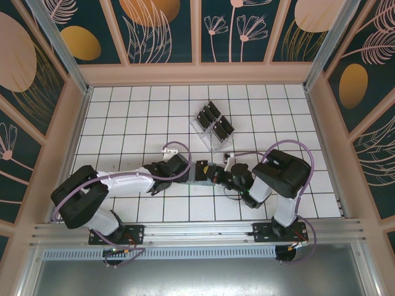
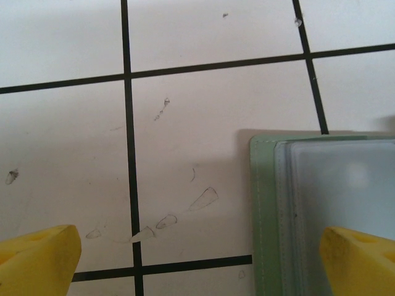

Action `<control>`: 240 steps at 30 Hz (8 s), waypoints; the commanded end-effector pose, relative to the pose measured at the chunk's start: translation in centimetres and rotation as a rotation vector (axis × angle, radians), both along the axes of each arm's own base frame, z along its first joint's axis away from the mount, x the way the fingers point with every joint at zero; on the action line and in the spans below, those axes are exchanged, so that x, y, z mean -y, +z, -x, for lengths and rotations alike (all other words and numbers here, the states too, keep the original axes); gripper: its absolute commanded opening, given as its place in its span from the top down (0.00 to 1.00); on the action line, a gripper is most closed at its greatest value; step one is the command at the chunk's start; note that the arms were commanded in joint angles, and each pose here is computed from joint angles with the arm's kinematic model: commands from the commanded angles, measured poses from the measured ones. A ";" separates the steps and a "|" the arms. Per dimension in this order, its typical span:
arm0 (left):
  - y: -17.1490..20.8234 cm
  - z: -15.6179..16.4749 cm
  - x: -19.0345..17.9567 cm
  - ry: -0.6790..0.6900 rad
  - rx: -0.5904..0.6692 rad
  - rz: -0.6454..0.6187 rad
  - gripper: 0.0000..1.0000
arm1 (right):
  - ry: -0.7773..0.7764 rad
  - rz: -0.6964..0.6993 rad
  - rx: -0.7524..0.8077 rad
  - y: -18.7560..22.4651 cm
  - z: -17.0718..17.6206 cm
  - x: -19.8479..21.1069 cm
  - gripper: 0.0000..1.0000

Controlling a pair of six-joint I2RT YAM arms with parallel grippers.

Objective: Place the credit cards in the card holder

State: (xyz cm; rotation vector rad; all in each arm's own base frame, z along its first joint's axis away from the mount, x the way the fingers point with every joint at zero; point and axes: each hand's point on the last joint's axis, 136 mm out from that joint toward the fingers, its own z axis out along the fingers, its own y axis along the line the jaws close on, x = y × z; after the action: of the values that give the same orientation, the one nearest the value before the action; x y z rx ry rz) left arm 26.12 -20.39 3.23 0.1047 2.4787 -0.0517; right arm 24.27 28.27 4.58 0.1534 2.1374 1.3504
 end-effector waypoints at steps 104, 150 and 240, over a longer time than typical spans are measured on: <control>-2.8 1.9 -1.9 0.025 -0.027 -0.001 0.01 | -0.212 -0.160 -0.121 -0.5 -0.6 0.3 1.00; -3.1 2.1 -2.0 0.024 -0.030 0.003 0.02 | -0.158 -0.105 -0.128 -0.7 0.0 -0.8 1.00; 0.8 0.4 -2.1 0.023 0.063 0.001 0.01 | -0.062 0.384 -0.138 0.5 -1.3 -2.3 0.51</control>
State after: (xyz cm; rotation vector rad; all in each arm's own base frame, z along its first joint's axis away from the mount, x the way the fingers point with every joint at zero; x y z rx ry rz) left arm 25.22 -18.80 2.89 0.0719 2.4377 -0.0717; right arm 25.13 31.87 5.35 0.2015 2.4128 1.0357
